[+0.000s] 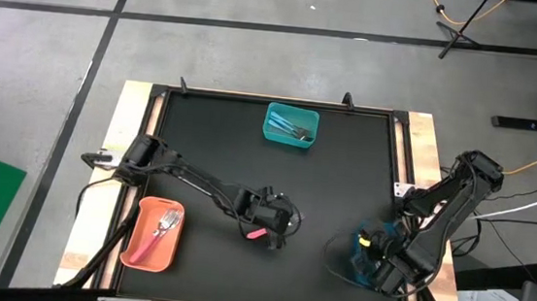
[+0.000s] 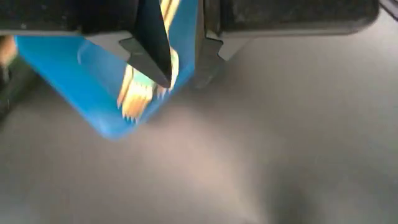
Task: Sort silverware by color (type)
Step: Put the pink fork into the orange bin
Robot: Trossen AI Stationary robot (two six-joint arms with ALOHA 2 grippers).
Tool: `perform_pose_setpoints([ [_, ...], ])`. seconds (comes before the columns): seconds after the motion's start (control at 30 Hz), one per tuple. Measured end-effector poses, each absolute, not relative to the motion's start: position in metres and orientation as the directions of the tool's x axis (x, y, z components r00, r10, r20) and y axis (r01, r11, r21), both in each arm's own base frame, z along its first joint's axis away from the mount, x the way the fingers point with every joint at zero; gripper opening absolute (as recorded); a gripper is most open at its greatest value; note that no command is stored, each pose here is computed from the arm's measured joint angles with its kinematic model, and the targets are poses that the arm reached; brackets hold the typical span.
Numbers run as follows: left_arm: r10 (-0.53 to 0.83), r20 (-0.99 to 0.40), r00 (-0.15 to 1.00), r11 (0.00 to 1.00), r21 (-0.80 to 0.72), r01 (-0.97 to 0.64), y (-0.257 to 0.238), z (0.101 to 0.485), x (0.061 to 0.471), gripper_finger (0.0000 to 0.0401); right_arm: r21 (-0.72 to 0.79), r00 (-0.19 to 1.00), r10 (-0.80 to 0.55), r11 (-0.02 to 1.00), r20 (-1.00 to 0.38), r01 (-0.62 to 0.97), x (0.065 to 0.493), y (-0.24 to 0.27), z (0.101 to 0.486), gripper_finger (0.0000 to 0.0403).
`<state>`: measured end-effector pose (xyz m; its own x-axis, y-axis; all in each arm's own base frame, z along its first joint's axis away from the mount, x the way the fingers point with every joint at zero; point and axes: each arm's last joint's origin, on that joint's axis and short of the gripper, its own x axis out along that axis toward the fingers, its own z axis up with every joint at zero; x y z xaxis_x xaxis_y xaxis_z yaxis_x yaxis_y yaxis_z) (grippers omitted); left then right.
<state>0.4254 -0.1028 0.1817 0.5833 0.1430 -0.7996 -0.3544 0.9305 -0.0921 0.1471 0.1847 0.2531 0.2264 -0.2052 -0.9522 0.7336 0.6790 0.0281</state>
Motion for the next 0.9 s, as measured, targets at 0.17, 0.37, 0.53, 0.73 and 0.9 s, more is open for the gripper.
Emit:
perform_pose_setpoints([
  [0.17, 0.125, -0.816, 0.565, 0.920, -0.118, -0.374, -0.104, 0.171, 0.428, 0.0110, 0.033, 0.343, -0.273, 0.738, -0.899, 0.674, 0.151, 0.184, 0.257, 0.0063],
  [0.37, 0.111, -0.822, 0.559, 0.923, -0.123, -0.364, -0.104, 0.169, 0.427, 0.0110, 0.045, 0.450, -0.340, 0.755, -0.825, 0.654, 0.155, 0.182, 0.260, 0.0063],
  [0.53, 0.102, -0.829, 0.550, 0.924, -0.125, -0.361, -0.104, 0.165, 0.428, 0.0110, 0.050, 0.493, -0.370, 0.759, -0.788, 0.649, 0.156, 0.181, 0.261, 0.0063],
  [0.73, 0.051, -0.848, 0.527, 0.922, -0.163, -0.352, -0.099, 0.155, 0.432, 0.0110, 0.037, 0.499, -0.375, 0.770, -0.782, 0.637, 0.156, 0.181, 0.261, 0.0063],
  [0.9, 0.056, -0.852, 0.521, 0.920, -0.158, -0.358, -0.094, 0.155, 0.432, 0.0110, 0.037, 0.499, -0.375, 0.771, -0.782, 0.636, 0.156, 0.181, 0.261, 0.0062],
])
